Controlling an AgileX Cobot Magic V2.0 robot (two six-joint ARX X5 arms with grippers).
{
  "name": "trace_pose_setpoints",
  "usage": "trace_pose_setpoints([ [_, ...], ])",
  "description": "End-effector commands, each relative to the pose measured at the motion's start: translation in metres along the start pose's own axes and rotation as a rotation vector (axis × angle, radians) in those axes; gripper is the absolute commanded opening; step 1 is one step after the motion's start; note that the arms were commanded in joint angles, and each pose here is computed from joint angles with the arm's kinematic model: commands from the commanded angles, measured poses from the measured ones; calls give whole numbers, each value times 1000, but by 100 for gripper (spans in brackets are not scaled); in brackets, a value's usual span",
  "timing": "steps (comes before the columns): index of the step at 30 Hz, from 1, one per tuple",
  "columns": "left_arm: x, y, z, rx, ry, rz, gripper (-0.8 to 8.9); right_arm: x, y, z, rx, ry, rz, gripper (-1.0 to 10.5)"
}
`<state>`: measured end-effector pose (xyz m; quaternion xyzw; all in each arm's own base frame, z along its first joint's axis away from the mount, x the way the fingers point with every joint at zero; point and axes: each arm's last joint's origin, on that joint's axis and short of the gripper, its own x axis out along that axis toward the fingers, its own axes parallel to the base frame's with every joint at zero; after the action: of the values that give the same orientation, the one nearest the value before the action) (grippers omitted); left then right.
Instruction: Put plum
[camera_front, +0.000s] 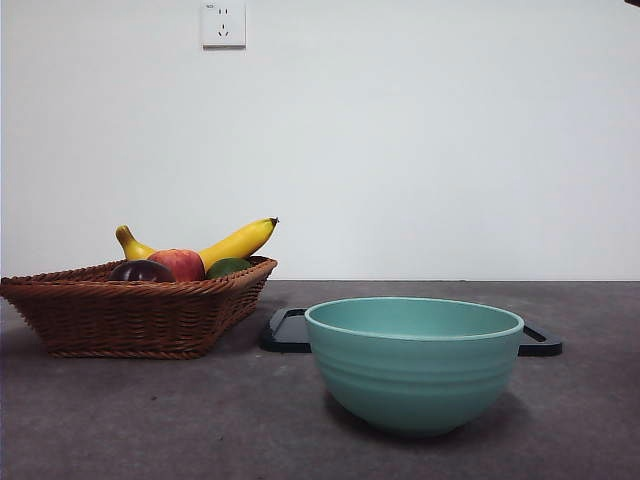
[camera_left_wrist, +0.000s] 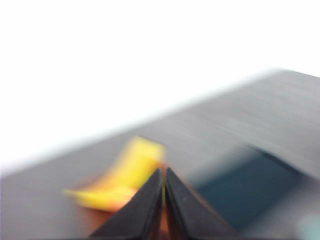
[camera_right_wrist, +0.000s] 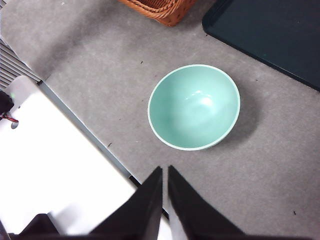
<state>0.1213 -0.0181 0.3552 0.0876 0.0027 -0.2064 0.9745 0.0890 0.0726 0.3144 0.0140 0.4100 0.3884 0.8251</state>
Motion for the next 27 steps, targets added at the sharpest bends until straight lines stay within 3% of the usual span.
trace_pose_setpoints([
  [1,-10,1,-16,37,-62,149,8,-2,2,4,-19,-15,6,7],
  [7,-23,-7,-67,56,-114,274,8,-2,2,3,-19,-15,6,7],
  [16,-23,-16,-140,-8,-42,317,8,-2,2,3,-19,-15,6,7],
  [27,-23,-21,-183,-67,15,373,8,-2,2,4,-19,-15,6,7],
])
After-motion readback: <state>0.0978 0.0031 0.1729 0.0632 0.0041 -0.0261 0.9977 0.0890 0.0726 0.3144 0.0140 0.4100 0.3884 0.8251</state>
